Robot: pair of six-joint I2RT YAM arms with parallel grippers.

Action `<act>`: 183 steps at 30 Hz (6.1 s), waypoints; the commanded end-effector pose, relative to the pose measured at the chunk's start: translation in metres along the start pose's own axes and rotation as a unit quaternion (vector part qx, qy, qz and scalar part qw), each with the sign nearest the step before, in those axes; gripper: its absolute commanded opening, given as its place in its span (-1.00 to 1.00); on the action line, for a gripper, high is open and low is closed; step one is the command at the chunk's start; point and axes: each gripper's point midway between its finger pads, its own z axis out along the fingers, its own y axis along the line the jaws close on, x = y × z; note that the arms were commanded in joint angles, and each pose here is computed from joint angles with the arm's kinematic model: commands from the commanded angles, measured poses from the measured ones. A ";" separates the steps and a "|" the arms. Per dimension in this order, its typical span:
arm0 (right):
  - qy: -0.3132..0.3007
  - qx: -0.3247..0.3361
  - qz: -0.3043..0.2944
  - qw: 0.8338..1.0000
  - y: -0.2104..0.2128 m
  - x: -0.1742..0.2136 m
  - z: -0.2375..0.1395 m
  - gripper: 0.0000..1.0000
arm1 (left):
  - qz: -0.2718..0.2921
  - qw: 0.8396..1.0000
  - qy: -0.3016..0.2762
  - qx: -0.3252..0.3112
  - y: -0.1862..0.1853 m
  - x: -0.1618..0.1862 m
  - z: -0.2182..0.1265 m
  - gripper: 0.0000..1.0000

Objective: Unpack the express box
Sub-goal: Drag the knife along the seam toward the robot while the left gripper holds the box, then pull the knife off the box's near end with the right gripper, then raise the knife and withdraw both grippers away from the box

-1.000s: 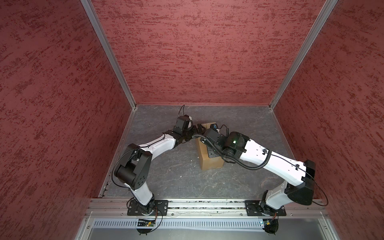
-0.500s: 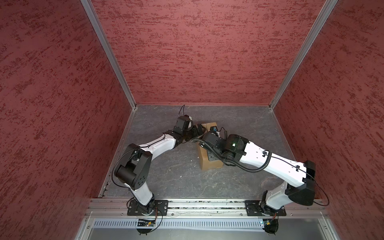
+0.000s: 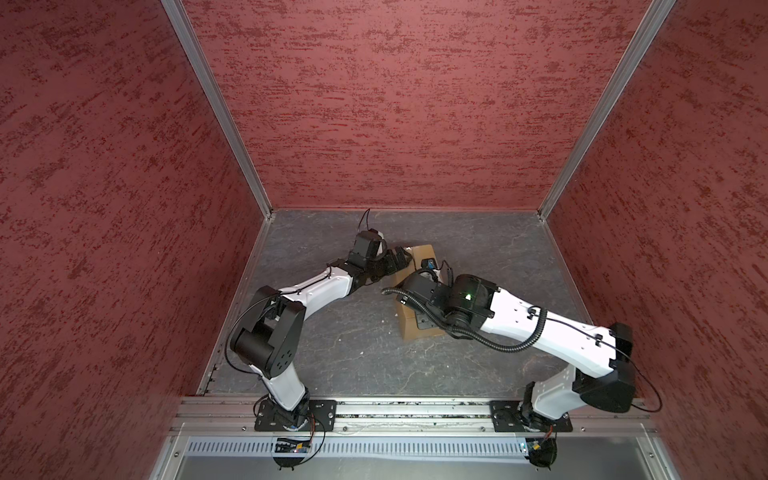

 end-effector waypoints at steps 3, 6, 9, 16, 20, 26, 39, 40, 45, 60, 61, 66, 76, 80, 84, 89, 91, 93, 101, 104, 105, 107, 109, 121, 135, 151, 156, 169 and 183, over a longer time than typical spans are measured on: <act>0.020 -0.010 0.006 1.000 0.001 0.014 -0.018 -1.00 | -0.017 0.997 0.006 -0.070 0.036 0.008 0.007 0.99; 0.022 -0.009 0.006 1.000 0.002 0.018 -0.020 -1.00 | -0.016 0.997 0.004 -0.070 0.036 0.007 0.007 0.99; 0.024 -0.009 0.007 1.000 0.002 0.022 -0.023 -1.00 | -0.017 0.997 0.004 -0.072 0.037 0.008 0.007 0.99; 0.028 -0.002 0.009 1.000 0.002 0.031 -0.030 -1.00 | -0.017 0.997 -0.001 -0.076 0.038 0.007 0.007 0.99; 0.030 -0.002 0.010 0.999 0.002 0.036 -0.033 -1.00 | -0.018 0.997 -0.005 -0.079 0.039 0.005 0.006 0.99; 0.034 -0.003 0.011 0.999 0.004 0.042 -0.037 -1.00 | -0.015 0.997 -0.008 -0.081 0.037 0.005 0.006 0.99; 0.038 -0.001 0.015 0.999 0.001 0.056 -0.050 -1.00 | -0.009 0.996 -0.013 -0.088 0.035 0.004 0.008 0.99; 0.039 0.000 0.014 0.999 0.001 0.057 -0.050 -1.00 | -0.009 0.996 -0.013 -0.089 0.036 0.004 0.008 0.99; 0.043 0.001 0.013 0.999 0.001 0.061 -0.053 -1.00 | -0.009 0.996 -0.015 -0.092 0.036 0.004 0.008 0.99; 0.048 -0.002 0.013 0.999 0.002 0.070 -0.063 -1.00 | -0.007 0.995 -0.020 -0.094 0.035 0.003 0.007 0.99; 0.049 -0.003 0.012 0.999 0.003 0.071 -0.064 -1.00 | -0.006 0.995 -0.020 -0.095 0.036 0.003 0.007 0.99; 0.048 -0.003 0.013 0.999 0.003 0.072 -0.064 -1.00 | -0.007 0.995 -0.020 -0.096 0.036 0.003 0.007 0.99; 0.036 -0.021 0.026 0.999 0.000 0.068 -0.075 -1.00 | -0.006 0.995 -0.024 -0.096 0.035 0.002 0.006 0.99; 0.031 -0.034 0.032 0.998 -0.005 0.066 -0.082 -1.00 | -0.005 0.995 -0.024 -0.096 0.035 0.002 0.007 0.99; 0.017 -0.042 0.036 0.998 -0.011 0.061 -0.089 -1.00 | -0.004 0.995 -0.025 -0.096 0.034 0.001 0.006 0.99; -0.008 -0.051 0.043 0.998 -0.021 0.052 -0.097 -1.00 | -0.004 0.995 -0.027 -0.092 0.030 -0.001 0.004 0.99; -0.022 -0.050 0.051 0.997 -0.030 0.047 -0.099 -1.00 | -0.003 0.996 -0.027 -0.088 0.027 -0.002 0.003 0.99; -0.034 -0.045 0.063 0.996 -0.042 0.041 -0.099 -1.00 | -0.001 0.997 -0.028 -0.078 0.021 -0.004 0.000 0.99; -0.109 -0.044 0.104 0.988 -0.078 -0.002 -0.088 -1.00 | 0.033 0.998 -0.043 -0.036 -0.021 -0.017 -0.031 0.99; -0.151 -0.066 0.123 0.979 -0.088 -0.025 -0.086 -1.00 | 0.046 0.997 -0.054 -0.023 -0.035 -0.023 -0.048 0.99; -0.164 -0.071 0.128 0.975 -0.092 -0.032 -0.085 -1.00 | 0.049 0.997 -0.059 -0.020 -0.039 -0.025 -0.053 0.99; -0.185 -0.075 0.133 0.971 -0.099 -0.045 -0.083 -1.00 | 0.059 0.996 -0.066 -0.014 -0.046 -0.029 -0.063 0.99; -0.199 -0.077 0.133 0.968 -0.103 -0.057 -0.079 -1.00 | 0.067 0.995 -0.070 -0.014 -0.050 -0.032 -0.072 0.99; -0.255 -0.128 0.158 0.945 -0.131 -0.131 -0.019 -1.00 | 0.064 0.994 -0.081 -0.043 -0.029 -0.038 -0.110 0.99; -0.289 -0.247 0.154 0.912 -0.128 -0.154 0.050 -1.00 | 0.047 0.993 -0.092 -0.058 -0.004 -0.038 -0.124 0.99; -0.252 -0.299 0.216 0.894 -0.138 -0.117 0.131 -1.00 | 0.044 0.993 -0.088 -0.059 0.000 -0.035 -0.119 0.99; -0.259 -0.323 0.207 0.886 -0.132 -0.113 0.138 -1.00 | 0.048 0.994 -0.080 -0.058 -0.002 -0.034 -0.112 0.99; -0.229 -0.321 0.242 0.887 -0.138 -0.087 0.171 -1.00 | 0.052 0.995 -0.068 -0.052 -0.005 -0.030 -0.104 0.99; -0.209 -0.314 0.277 0.884 -0.146 -0.070 0.197 -1.00 | 0.057 0.995 -0.065 -0.053 -0.009 -0.031 -0.103 0.99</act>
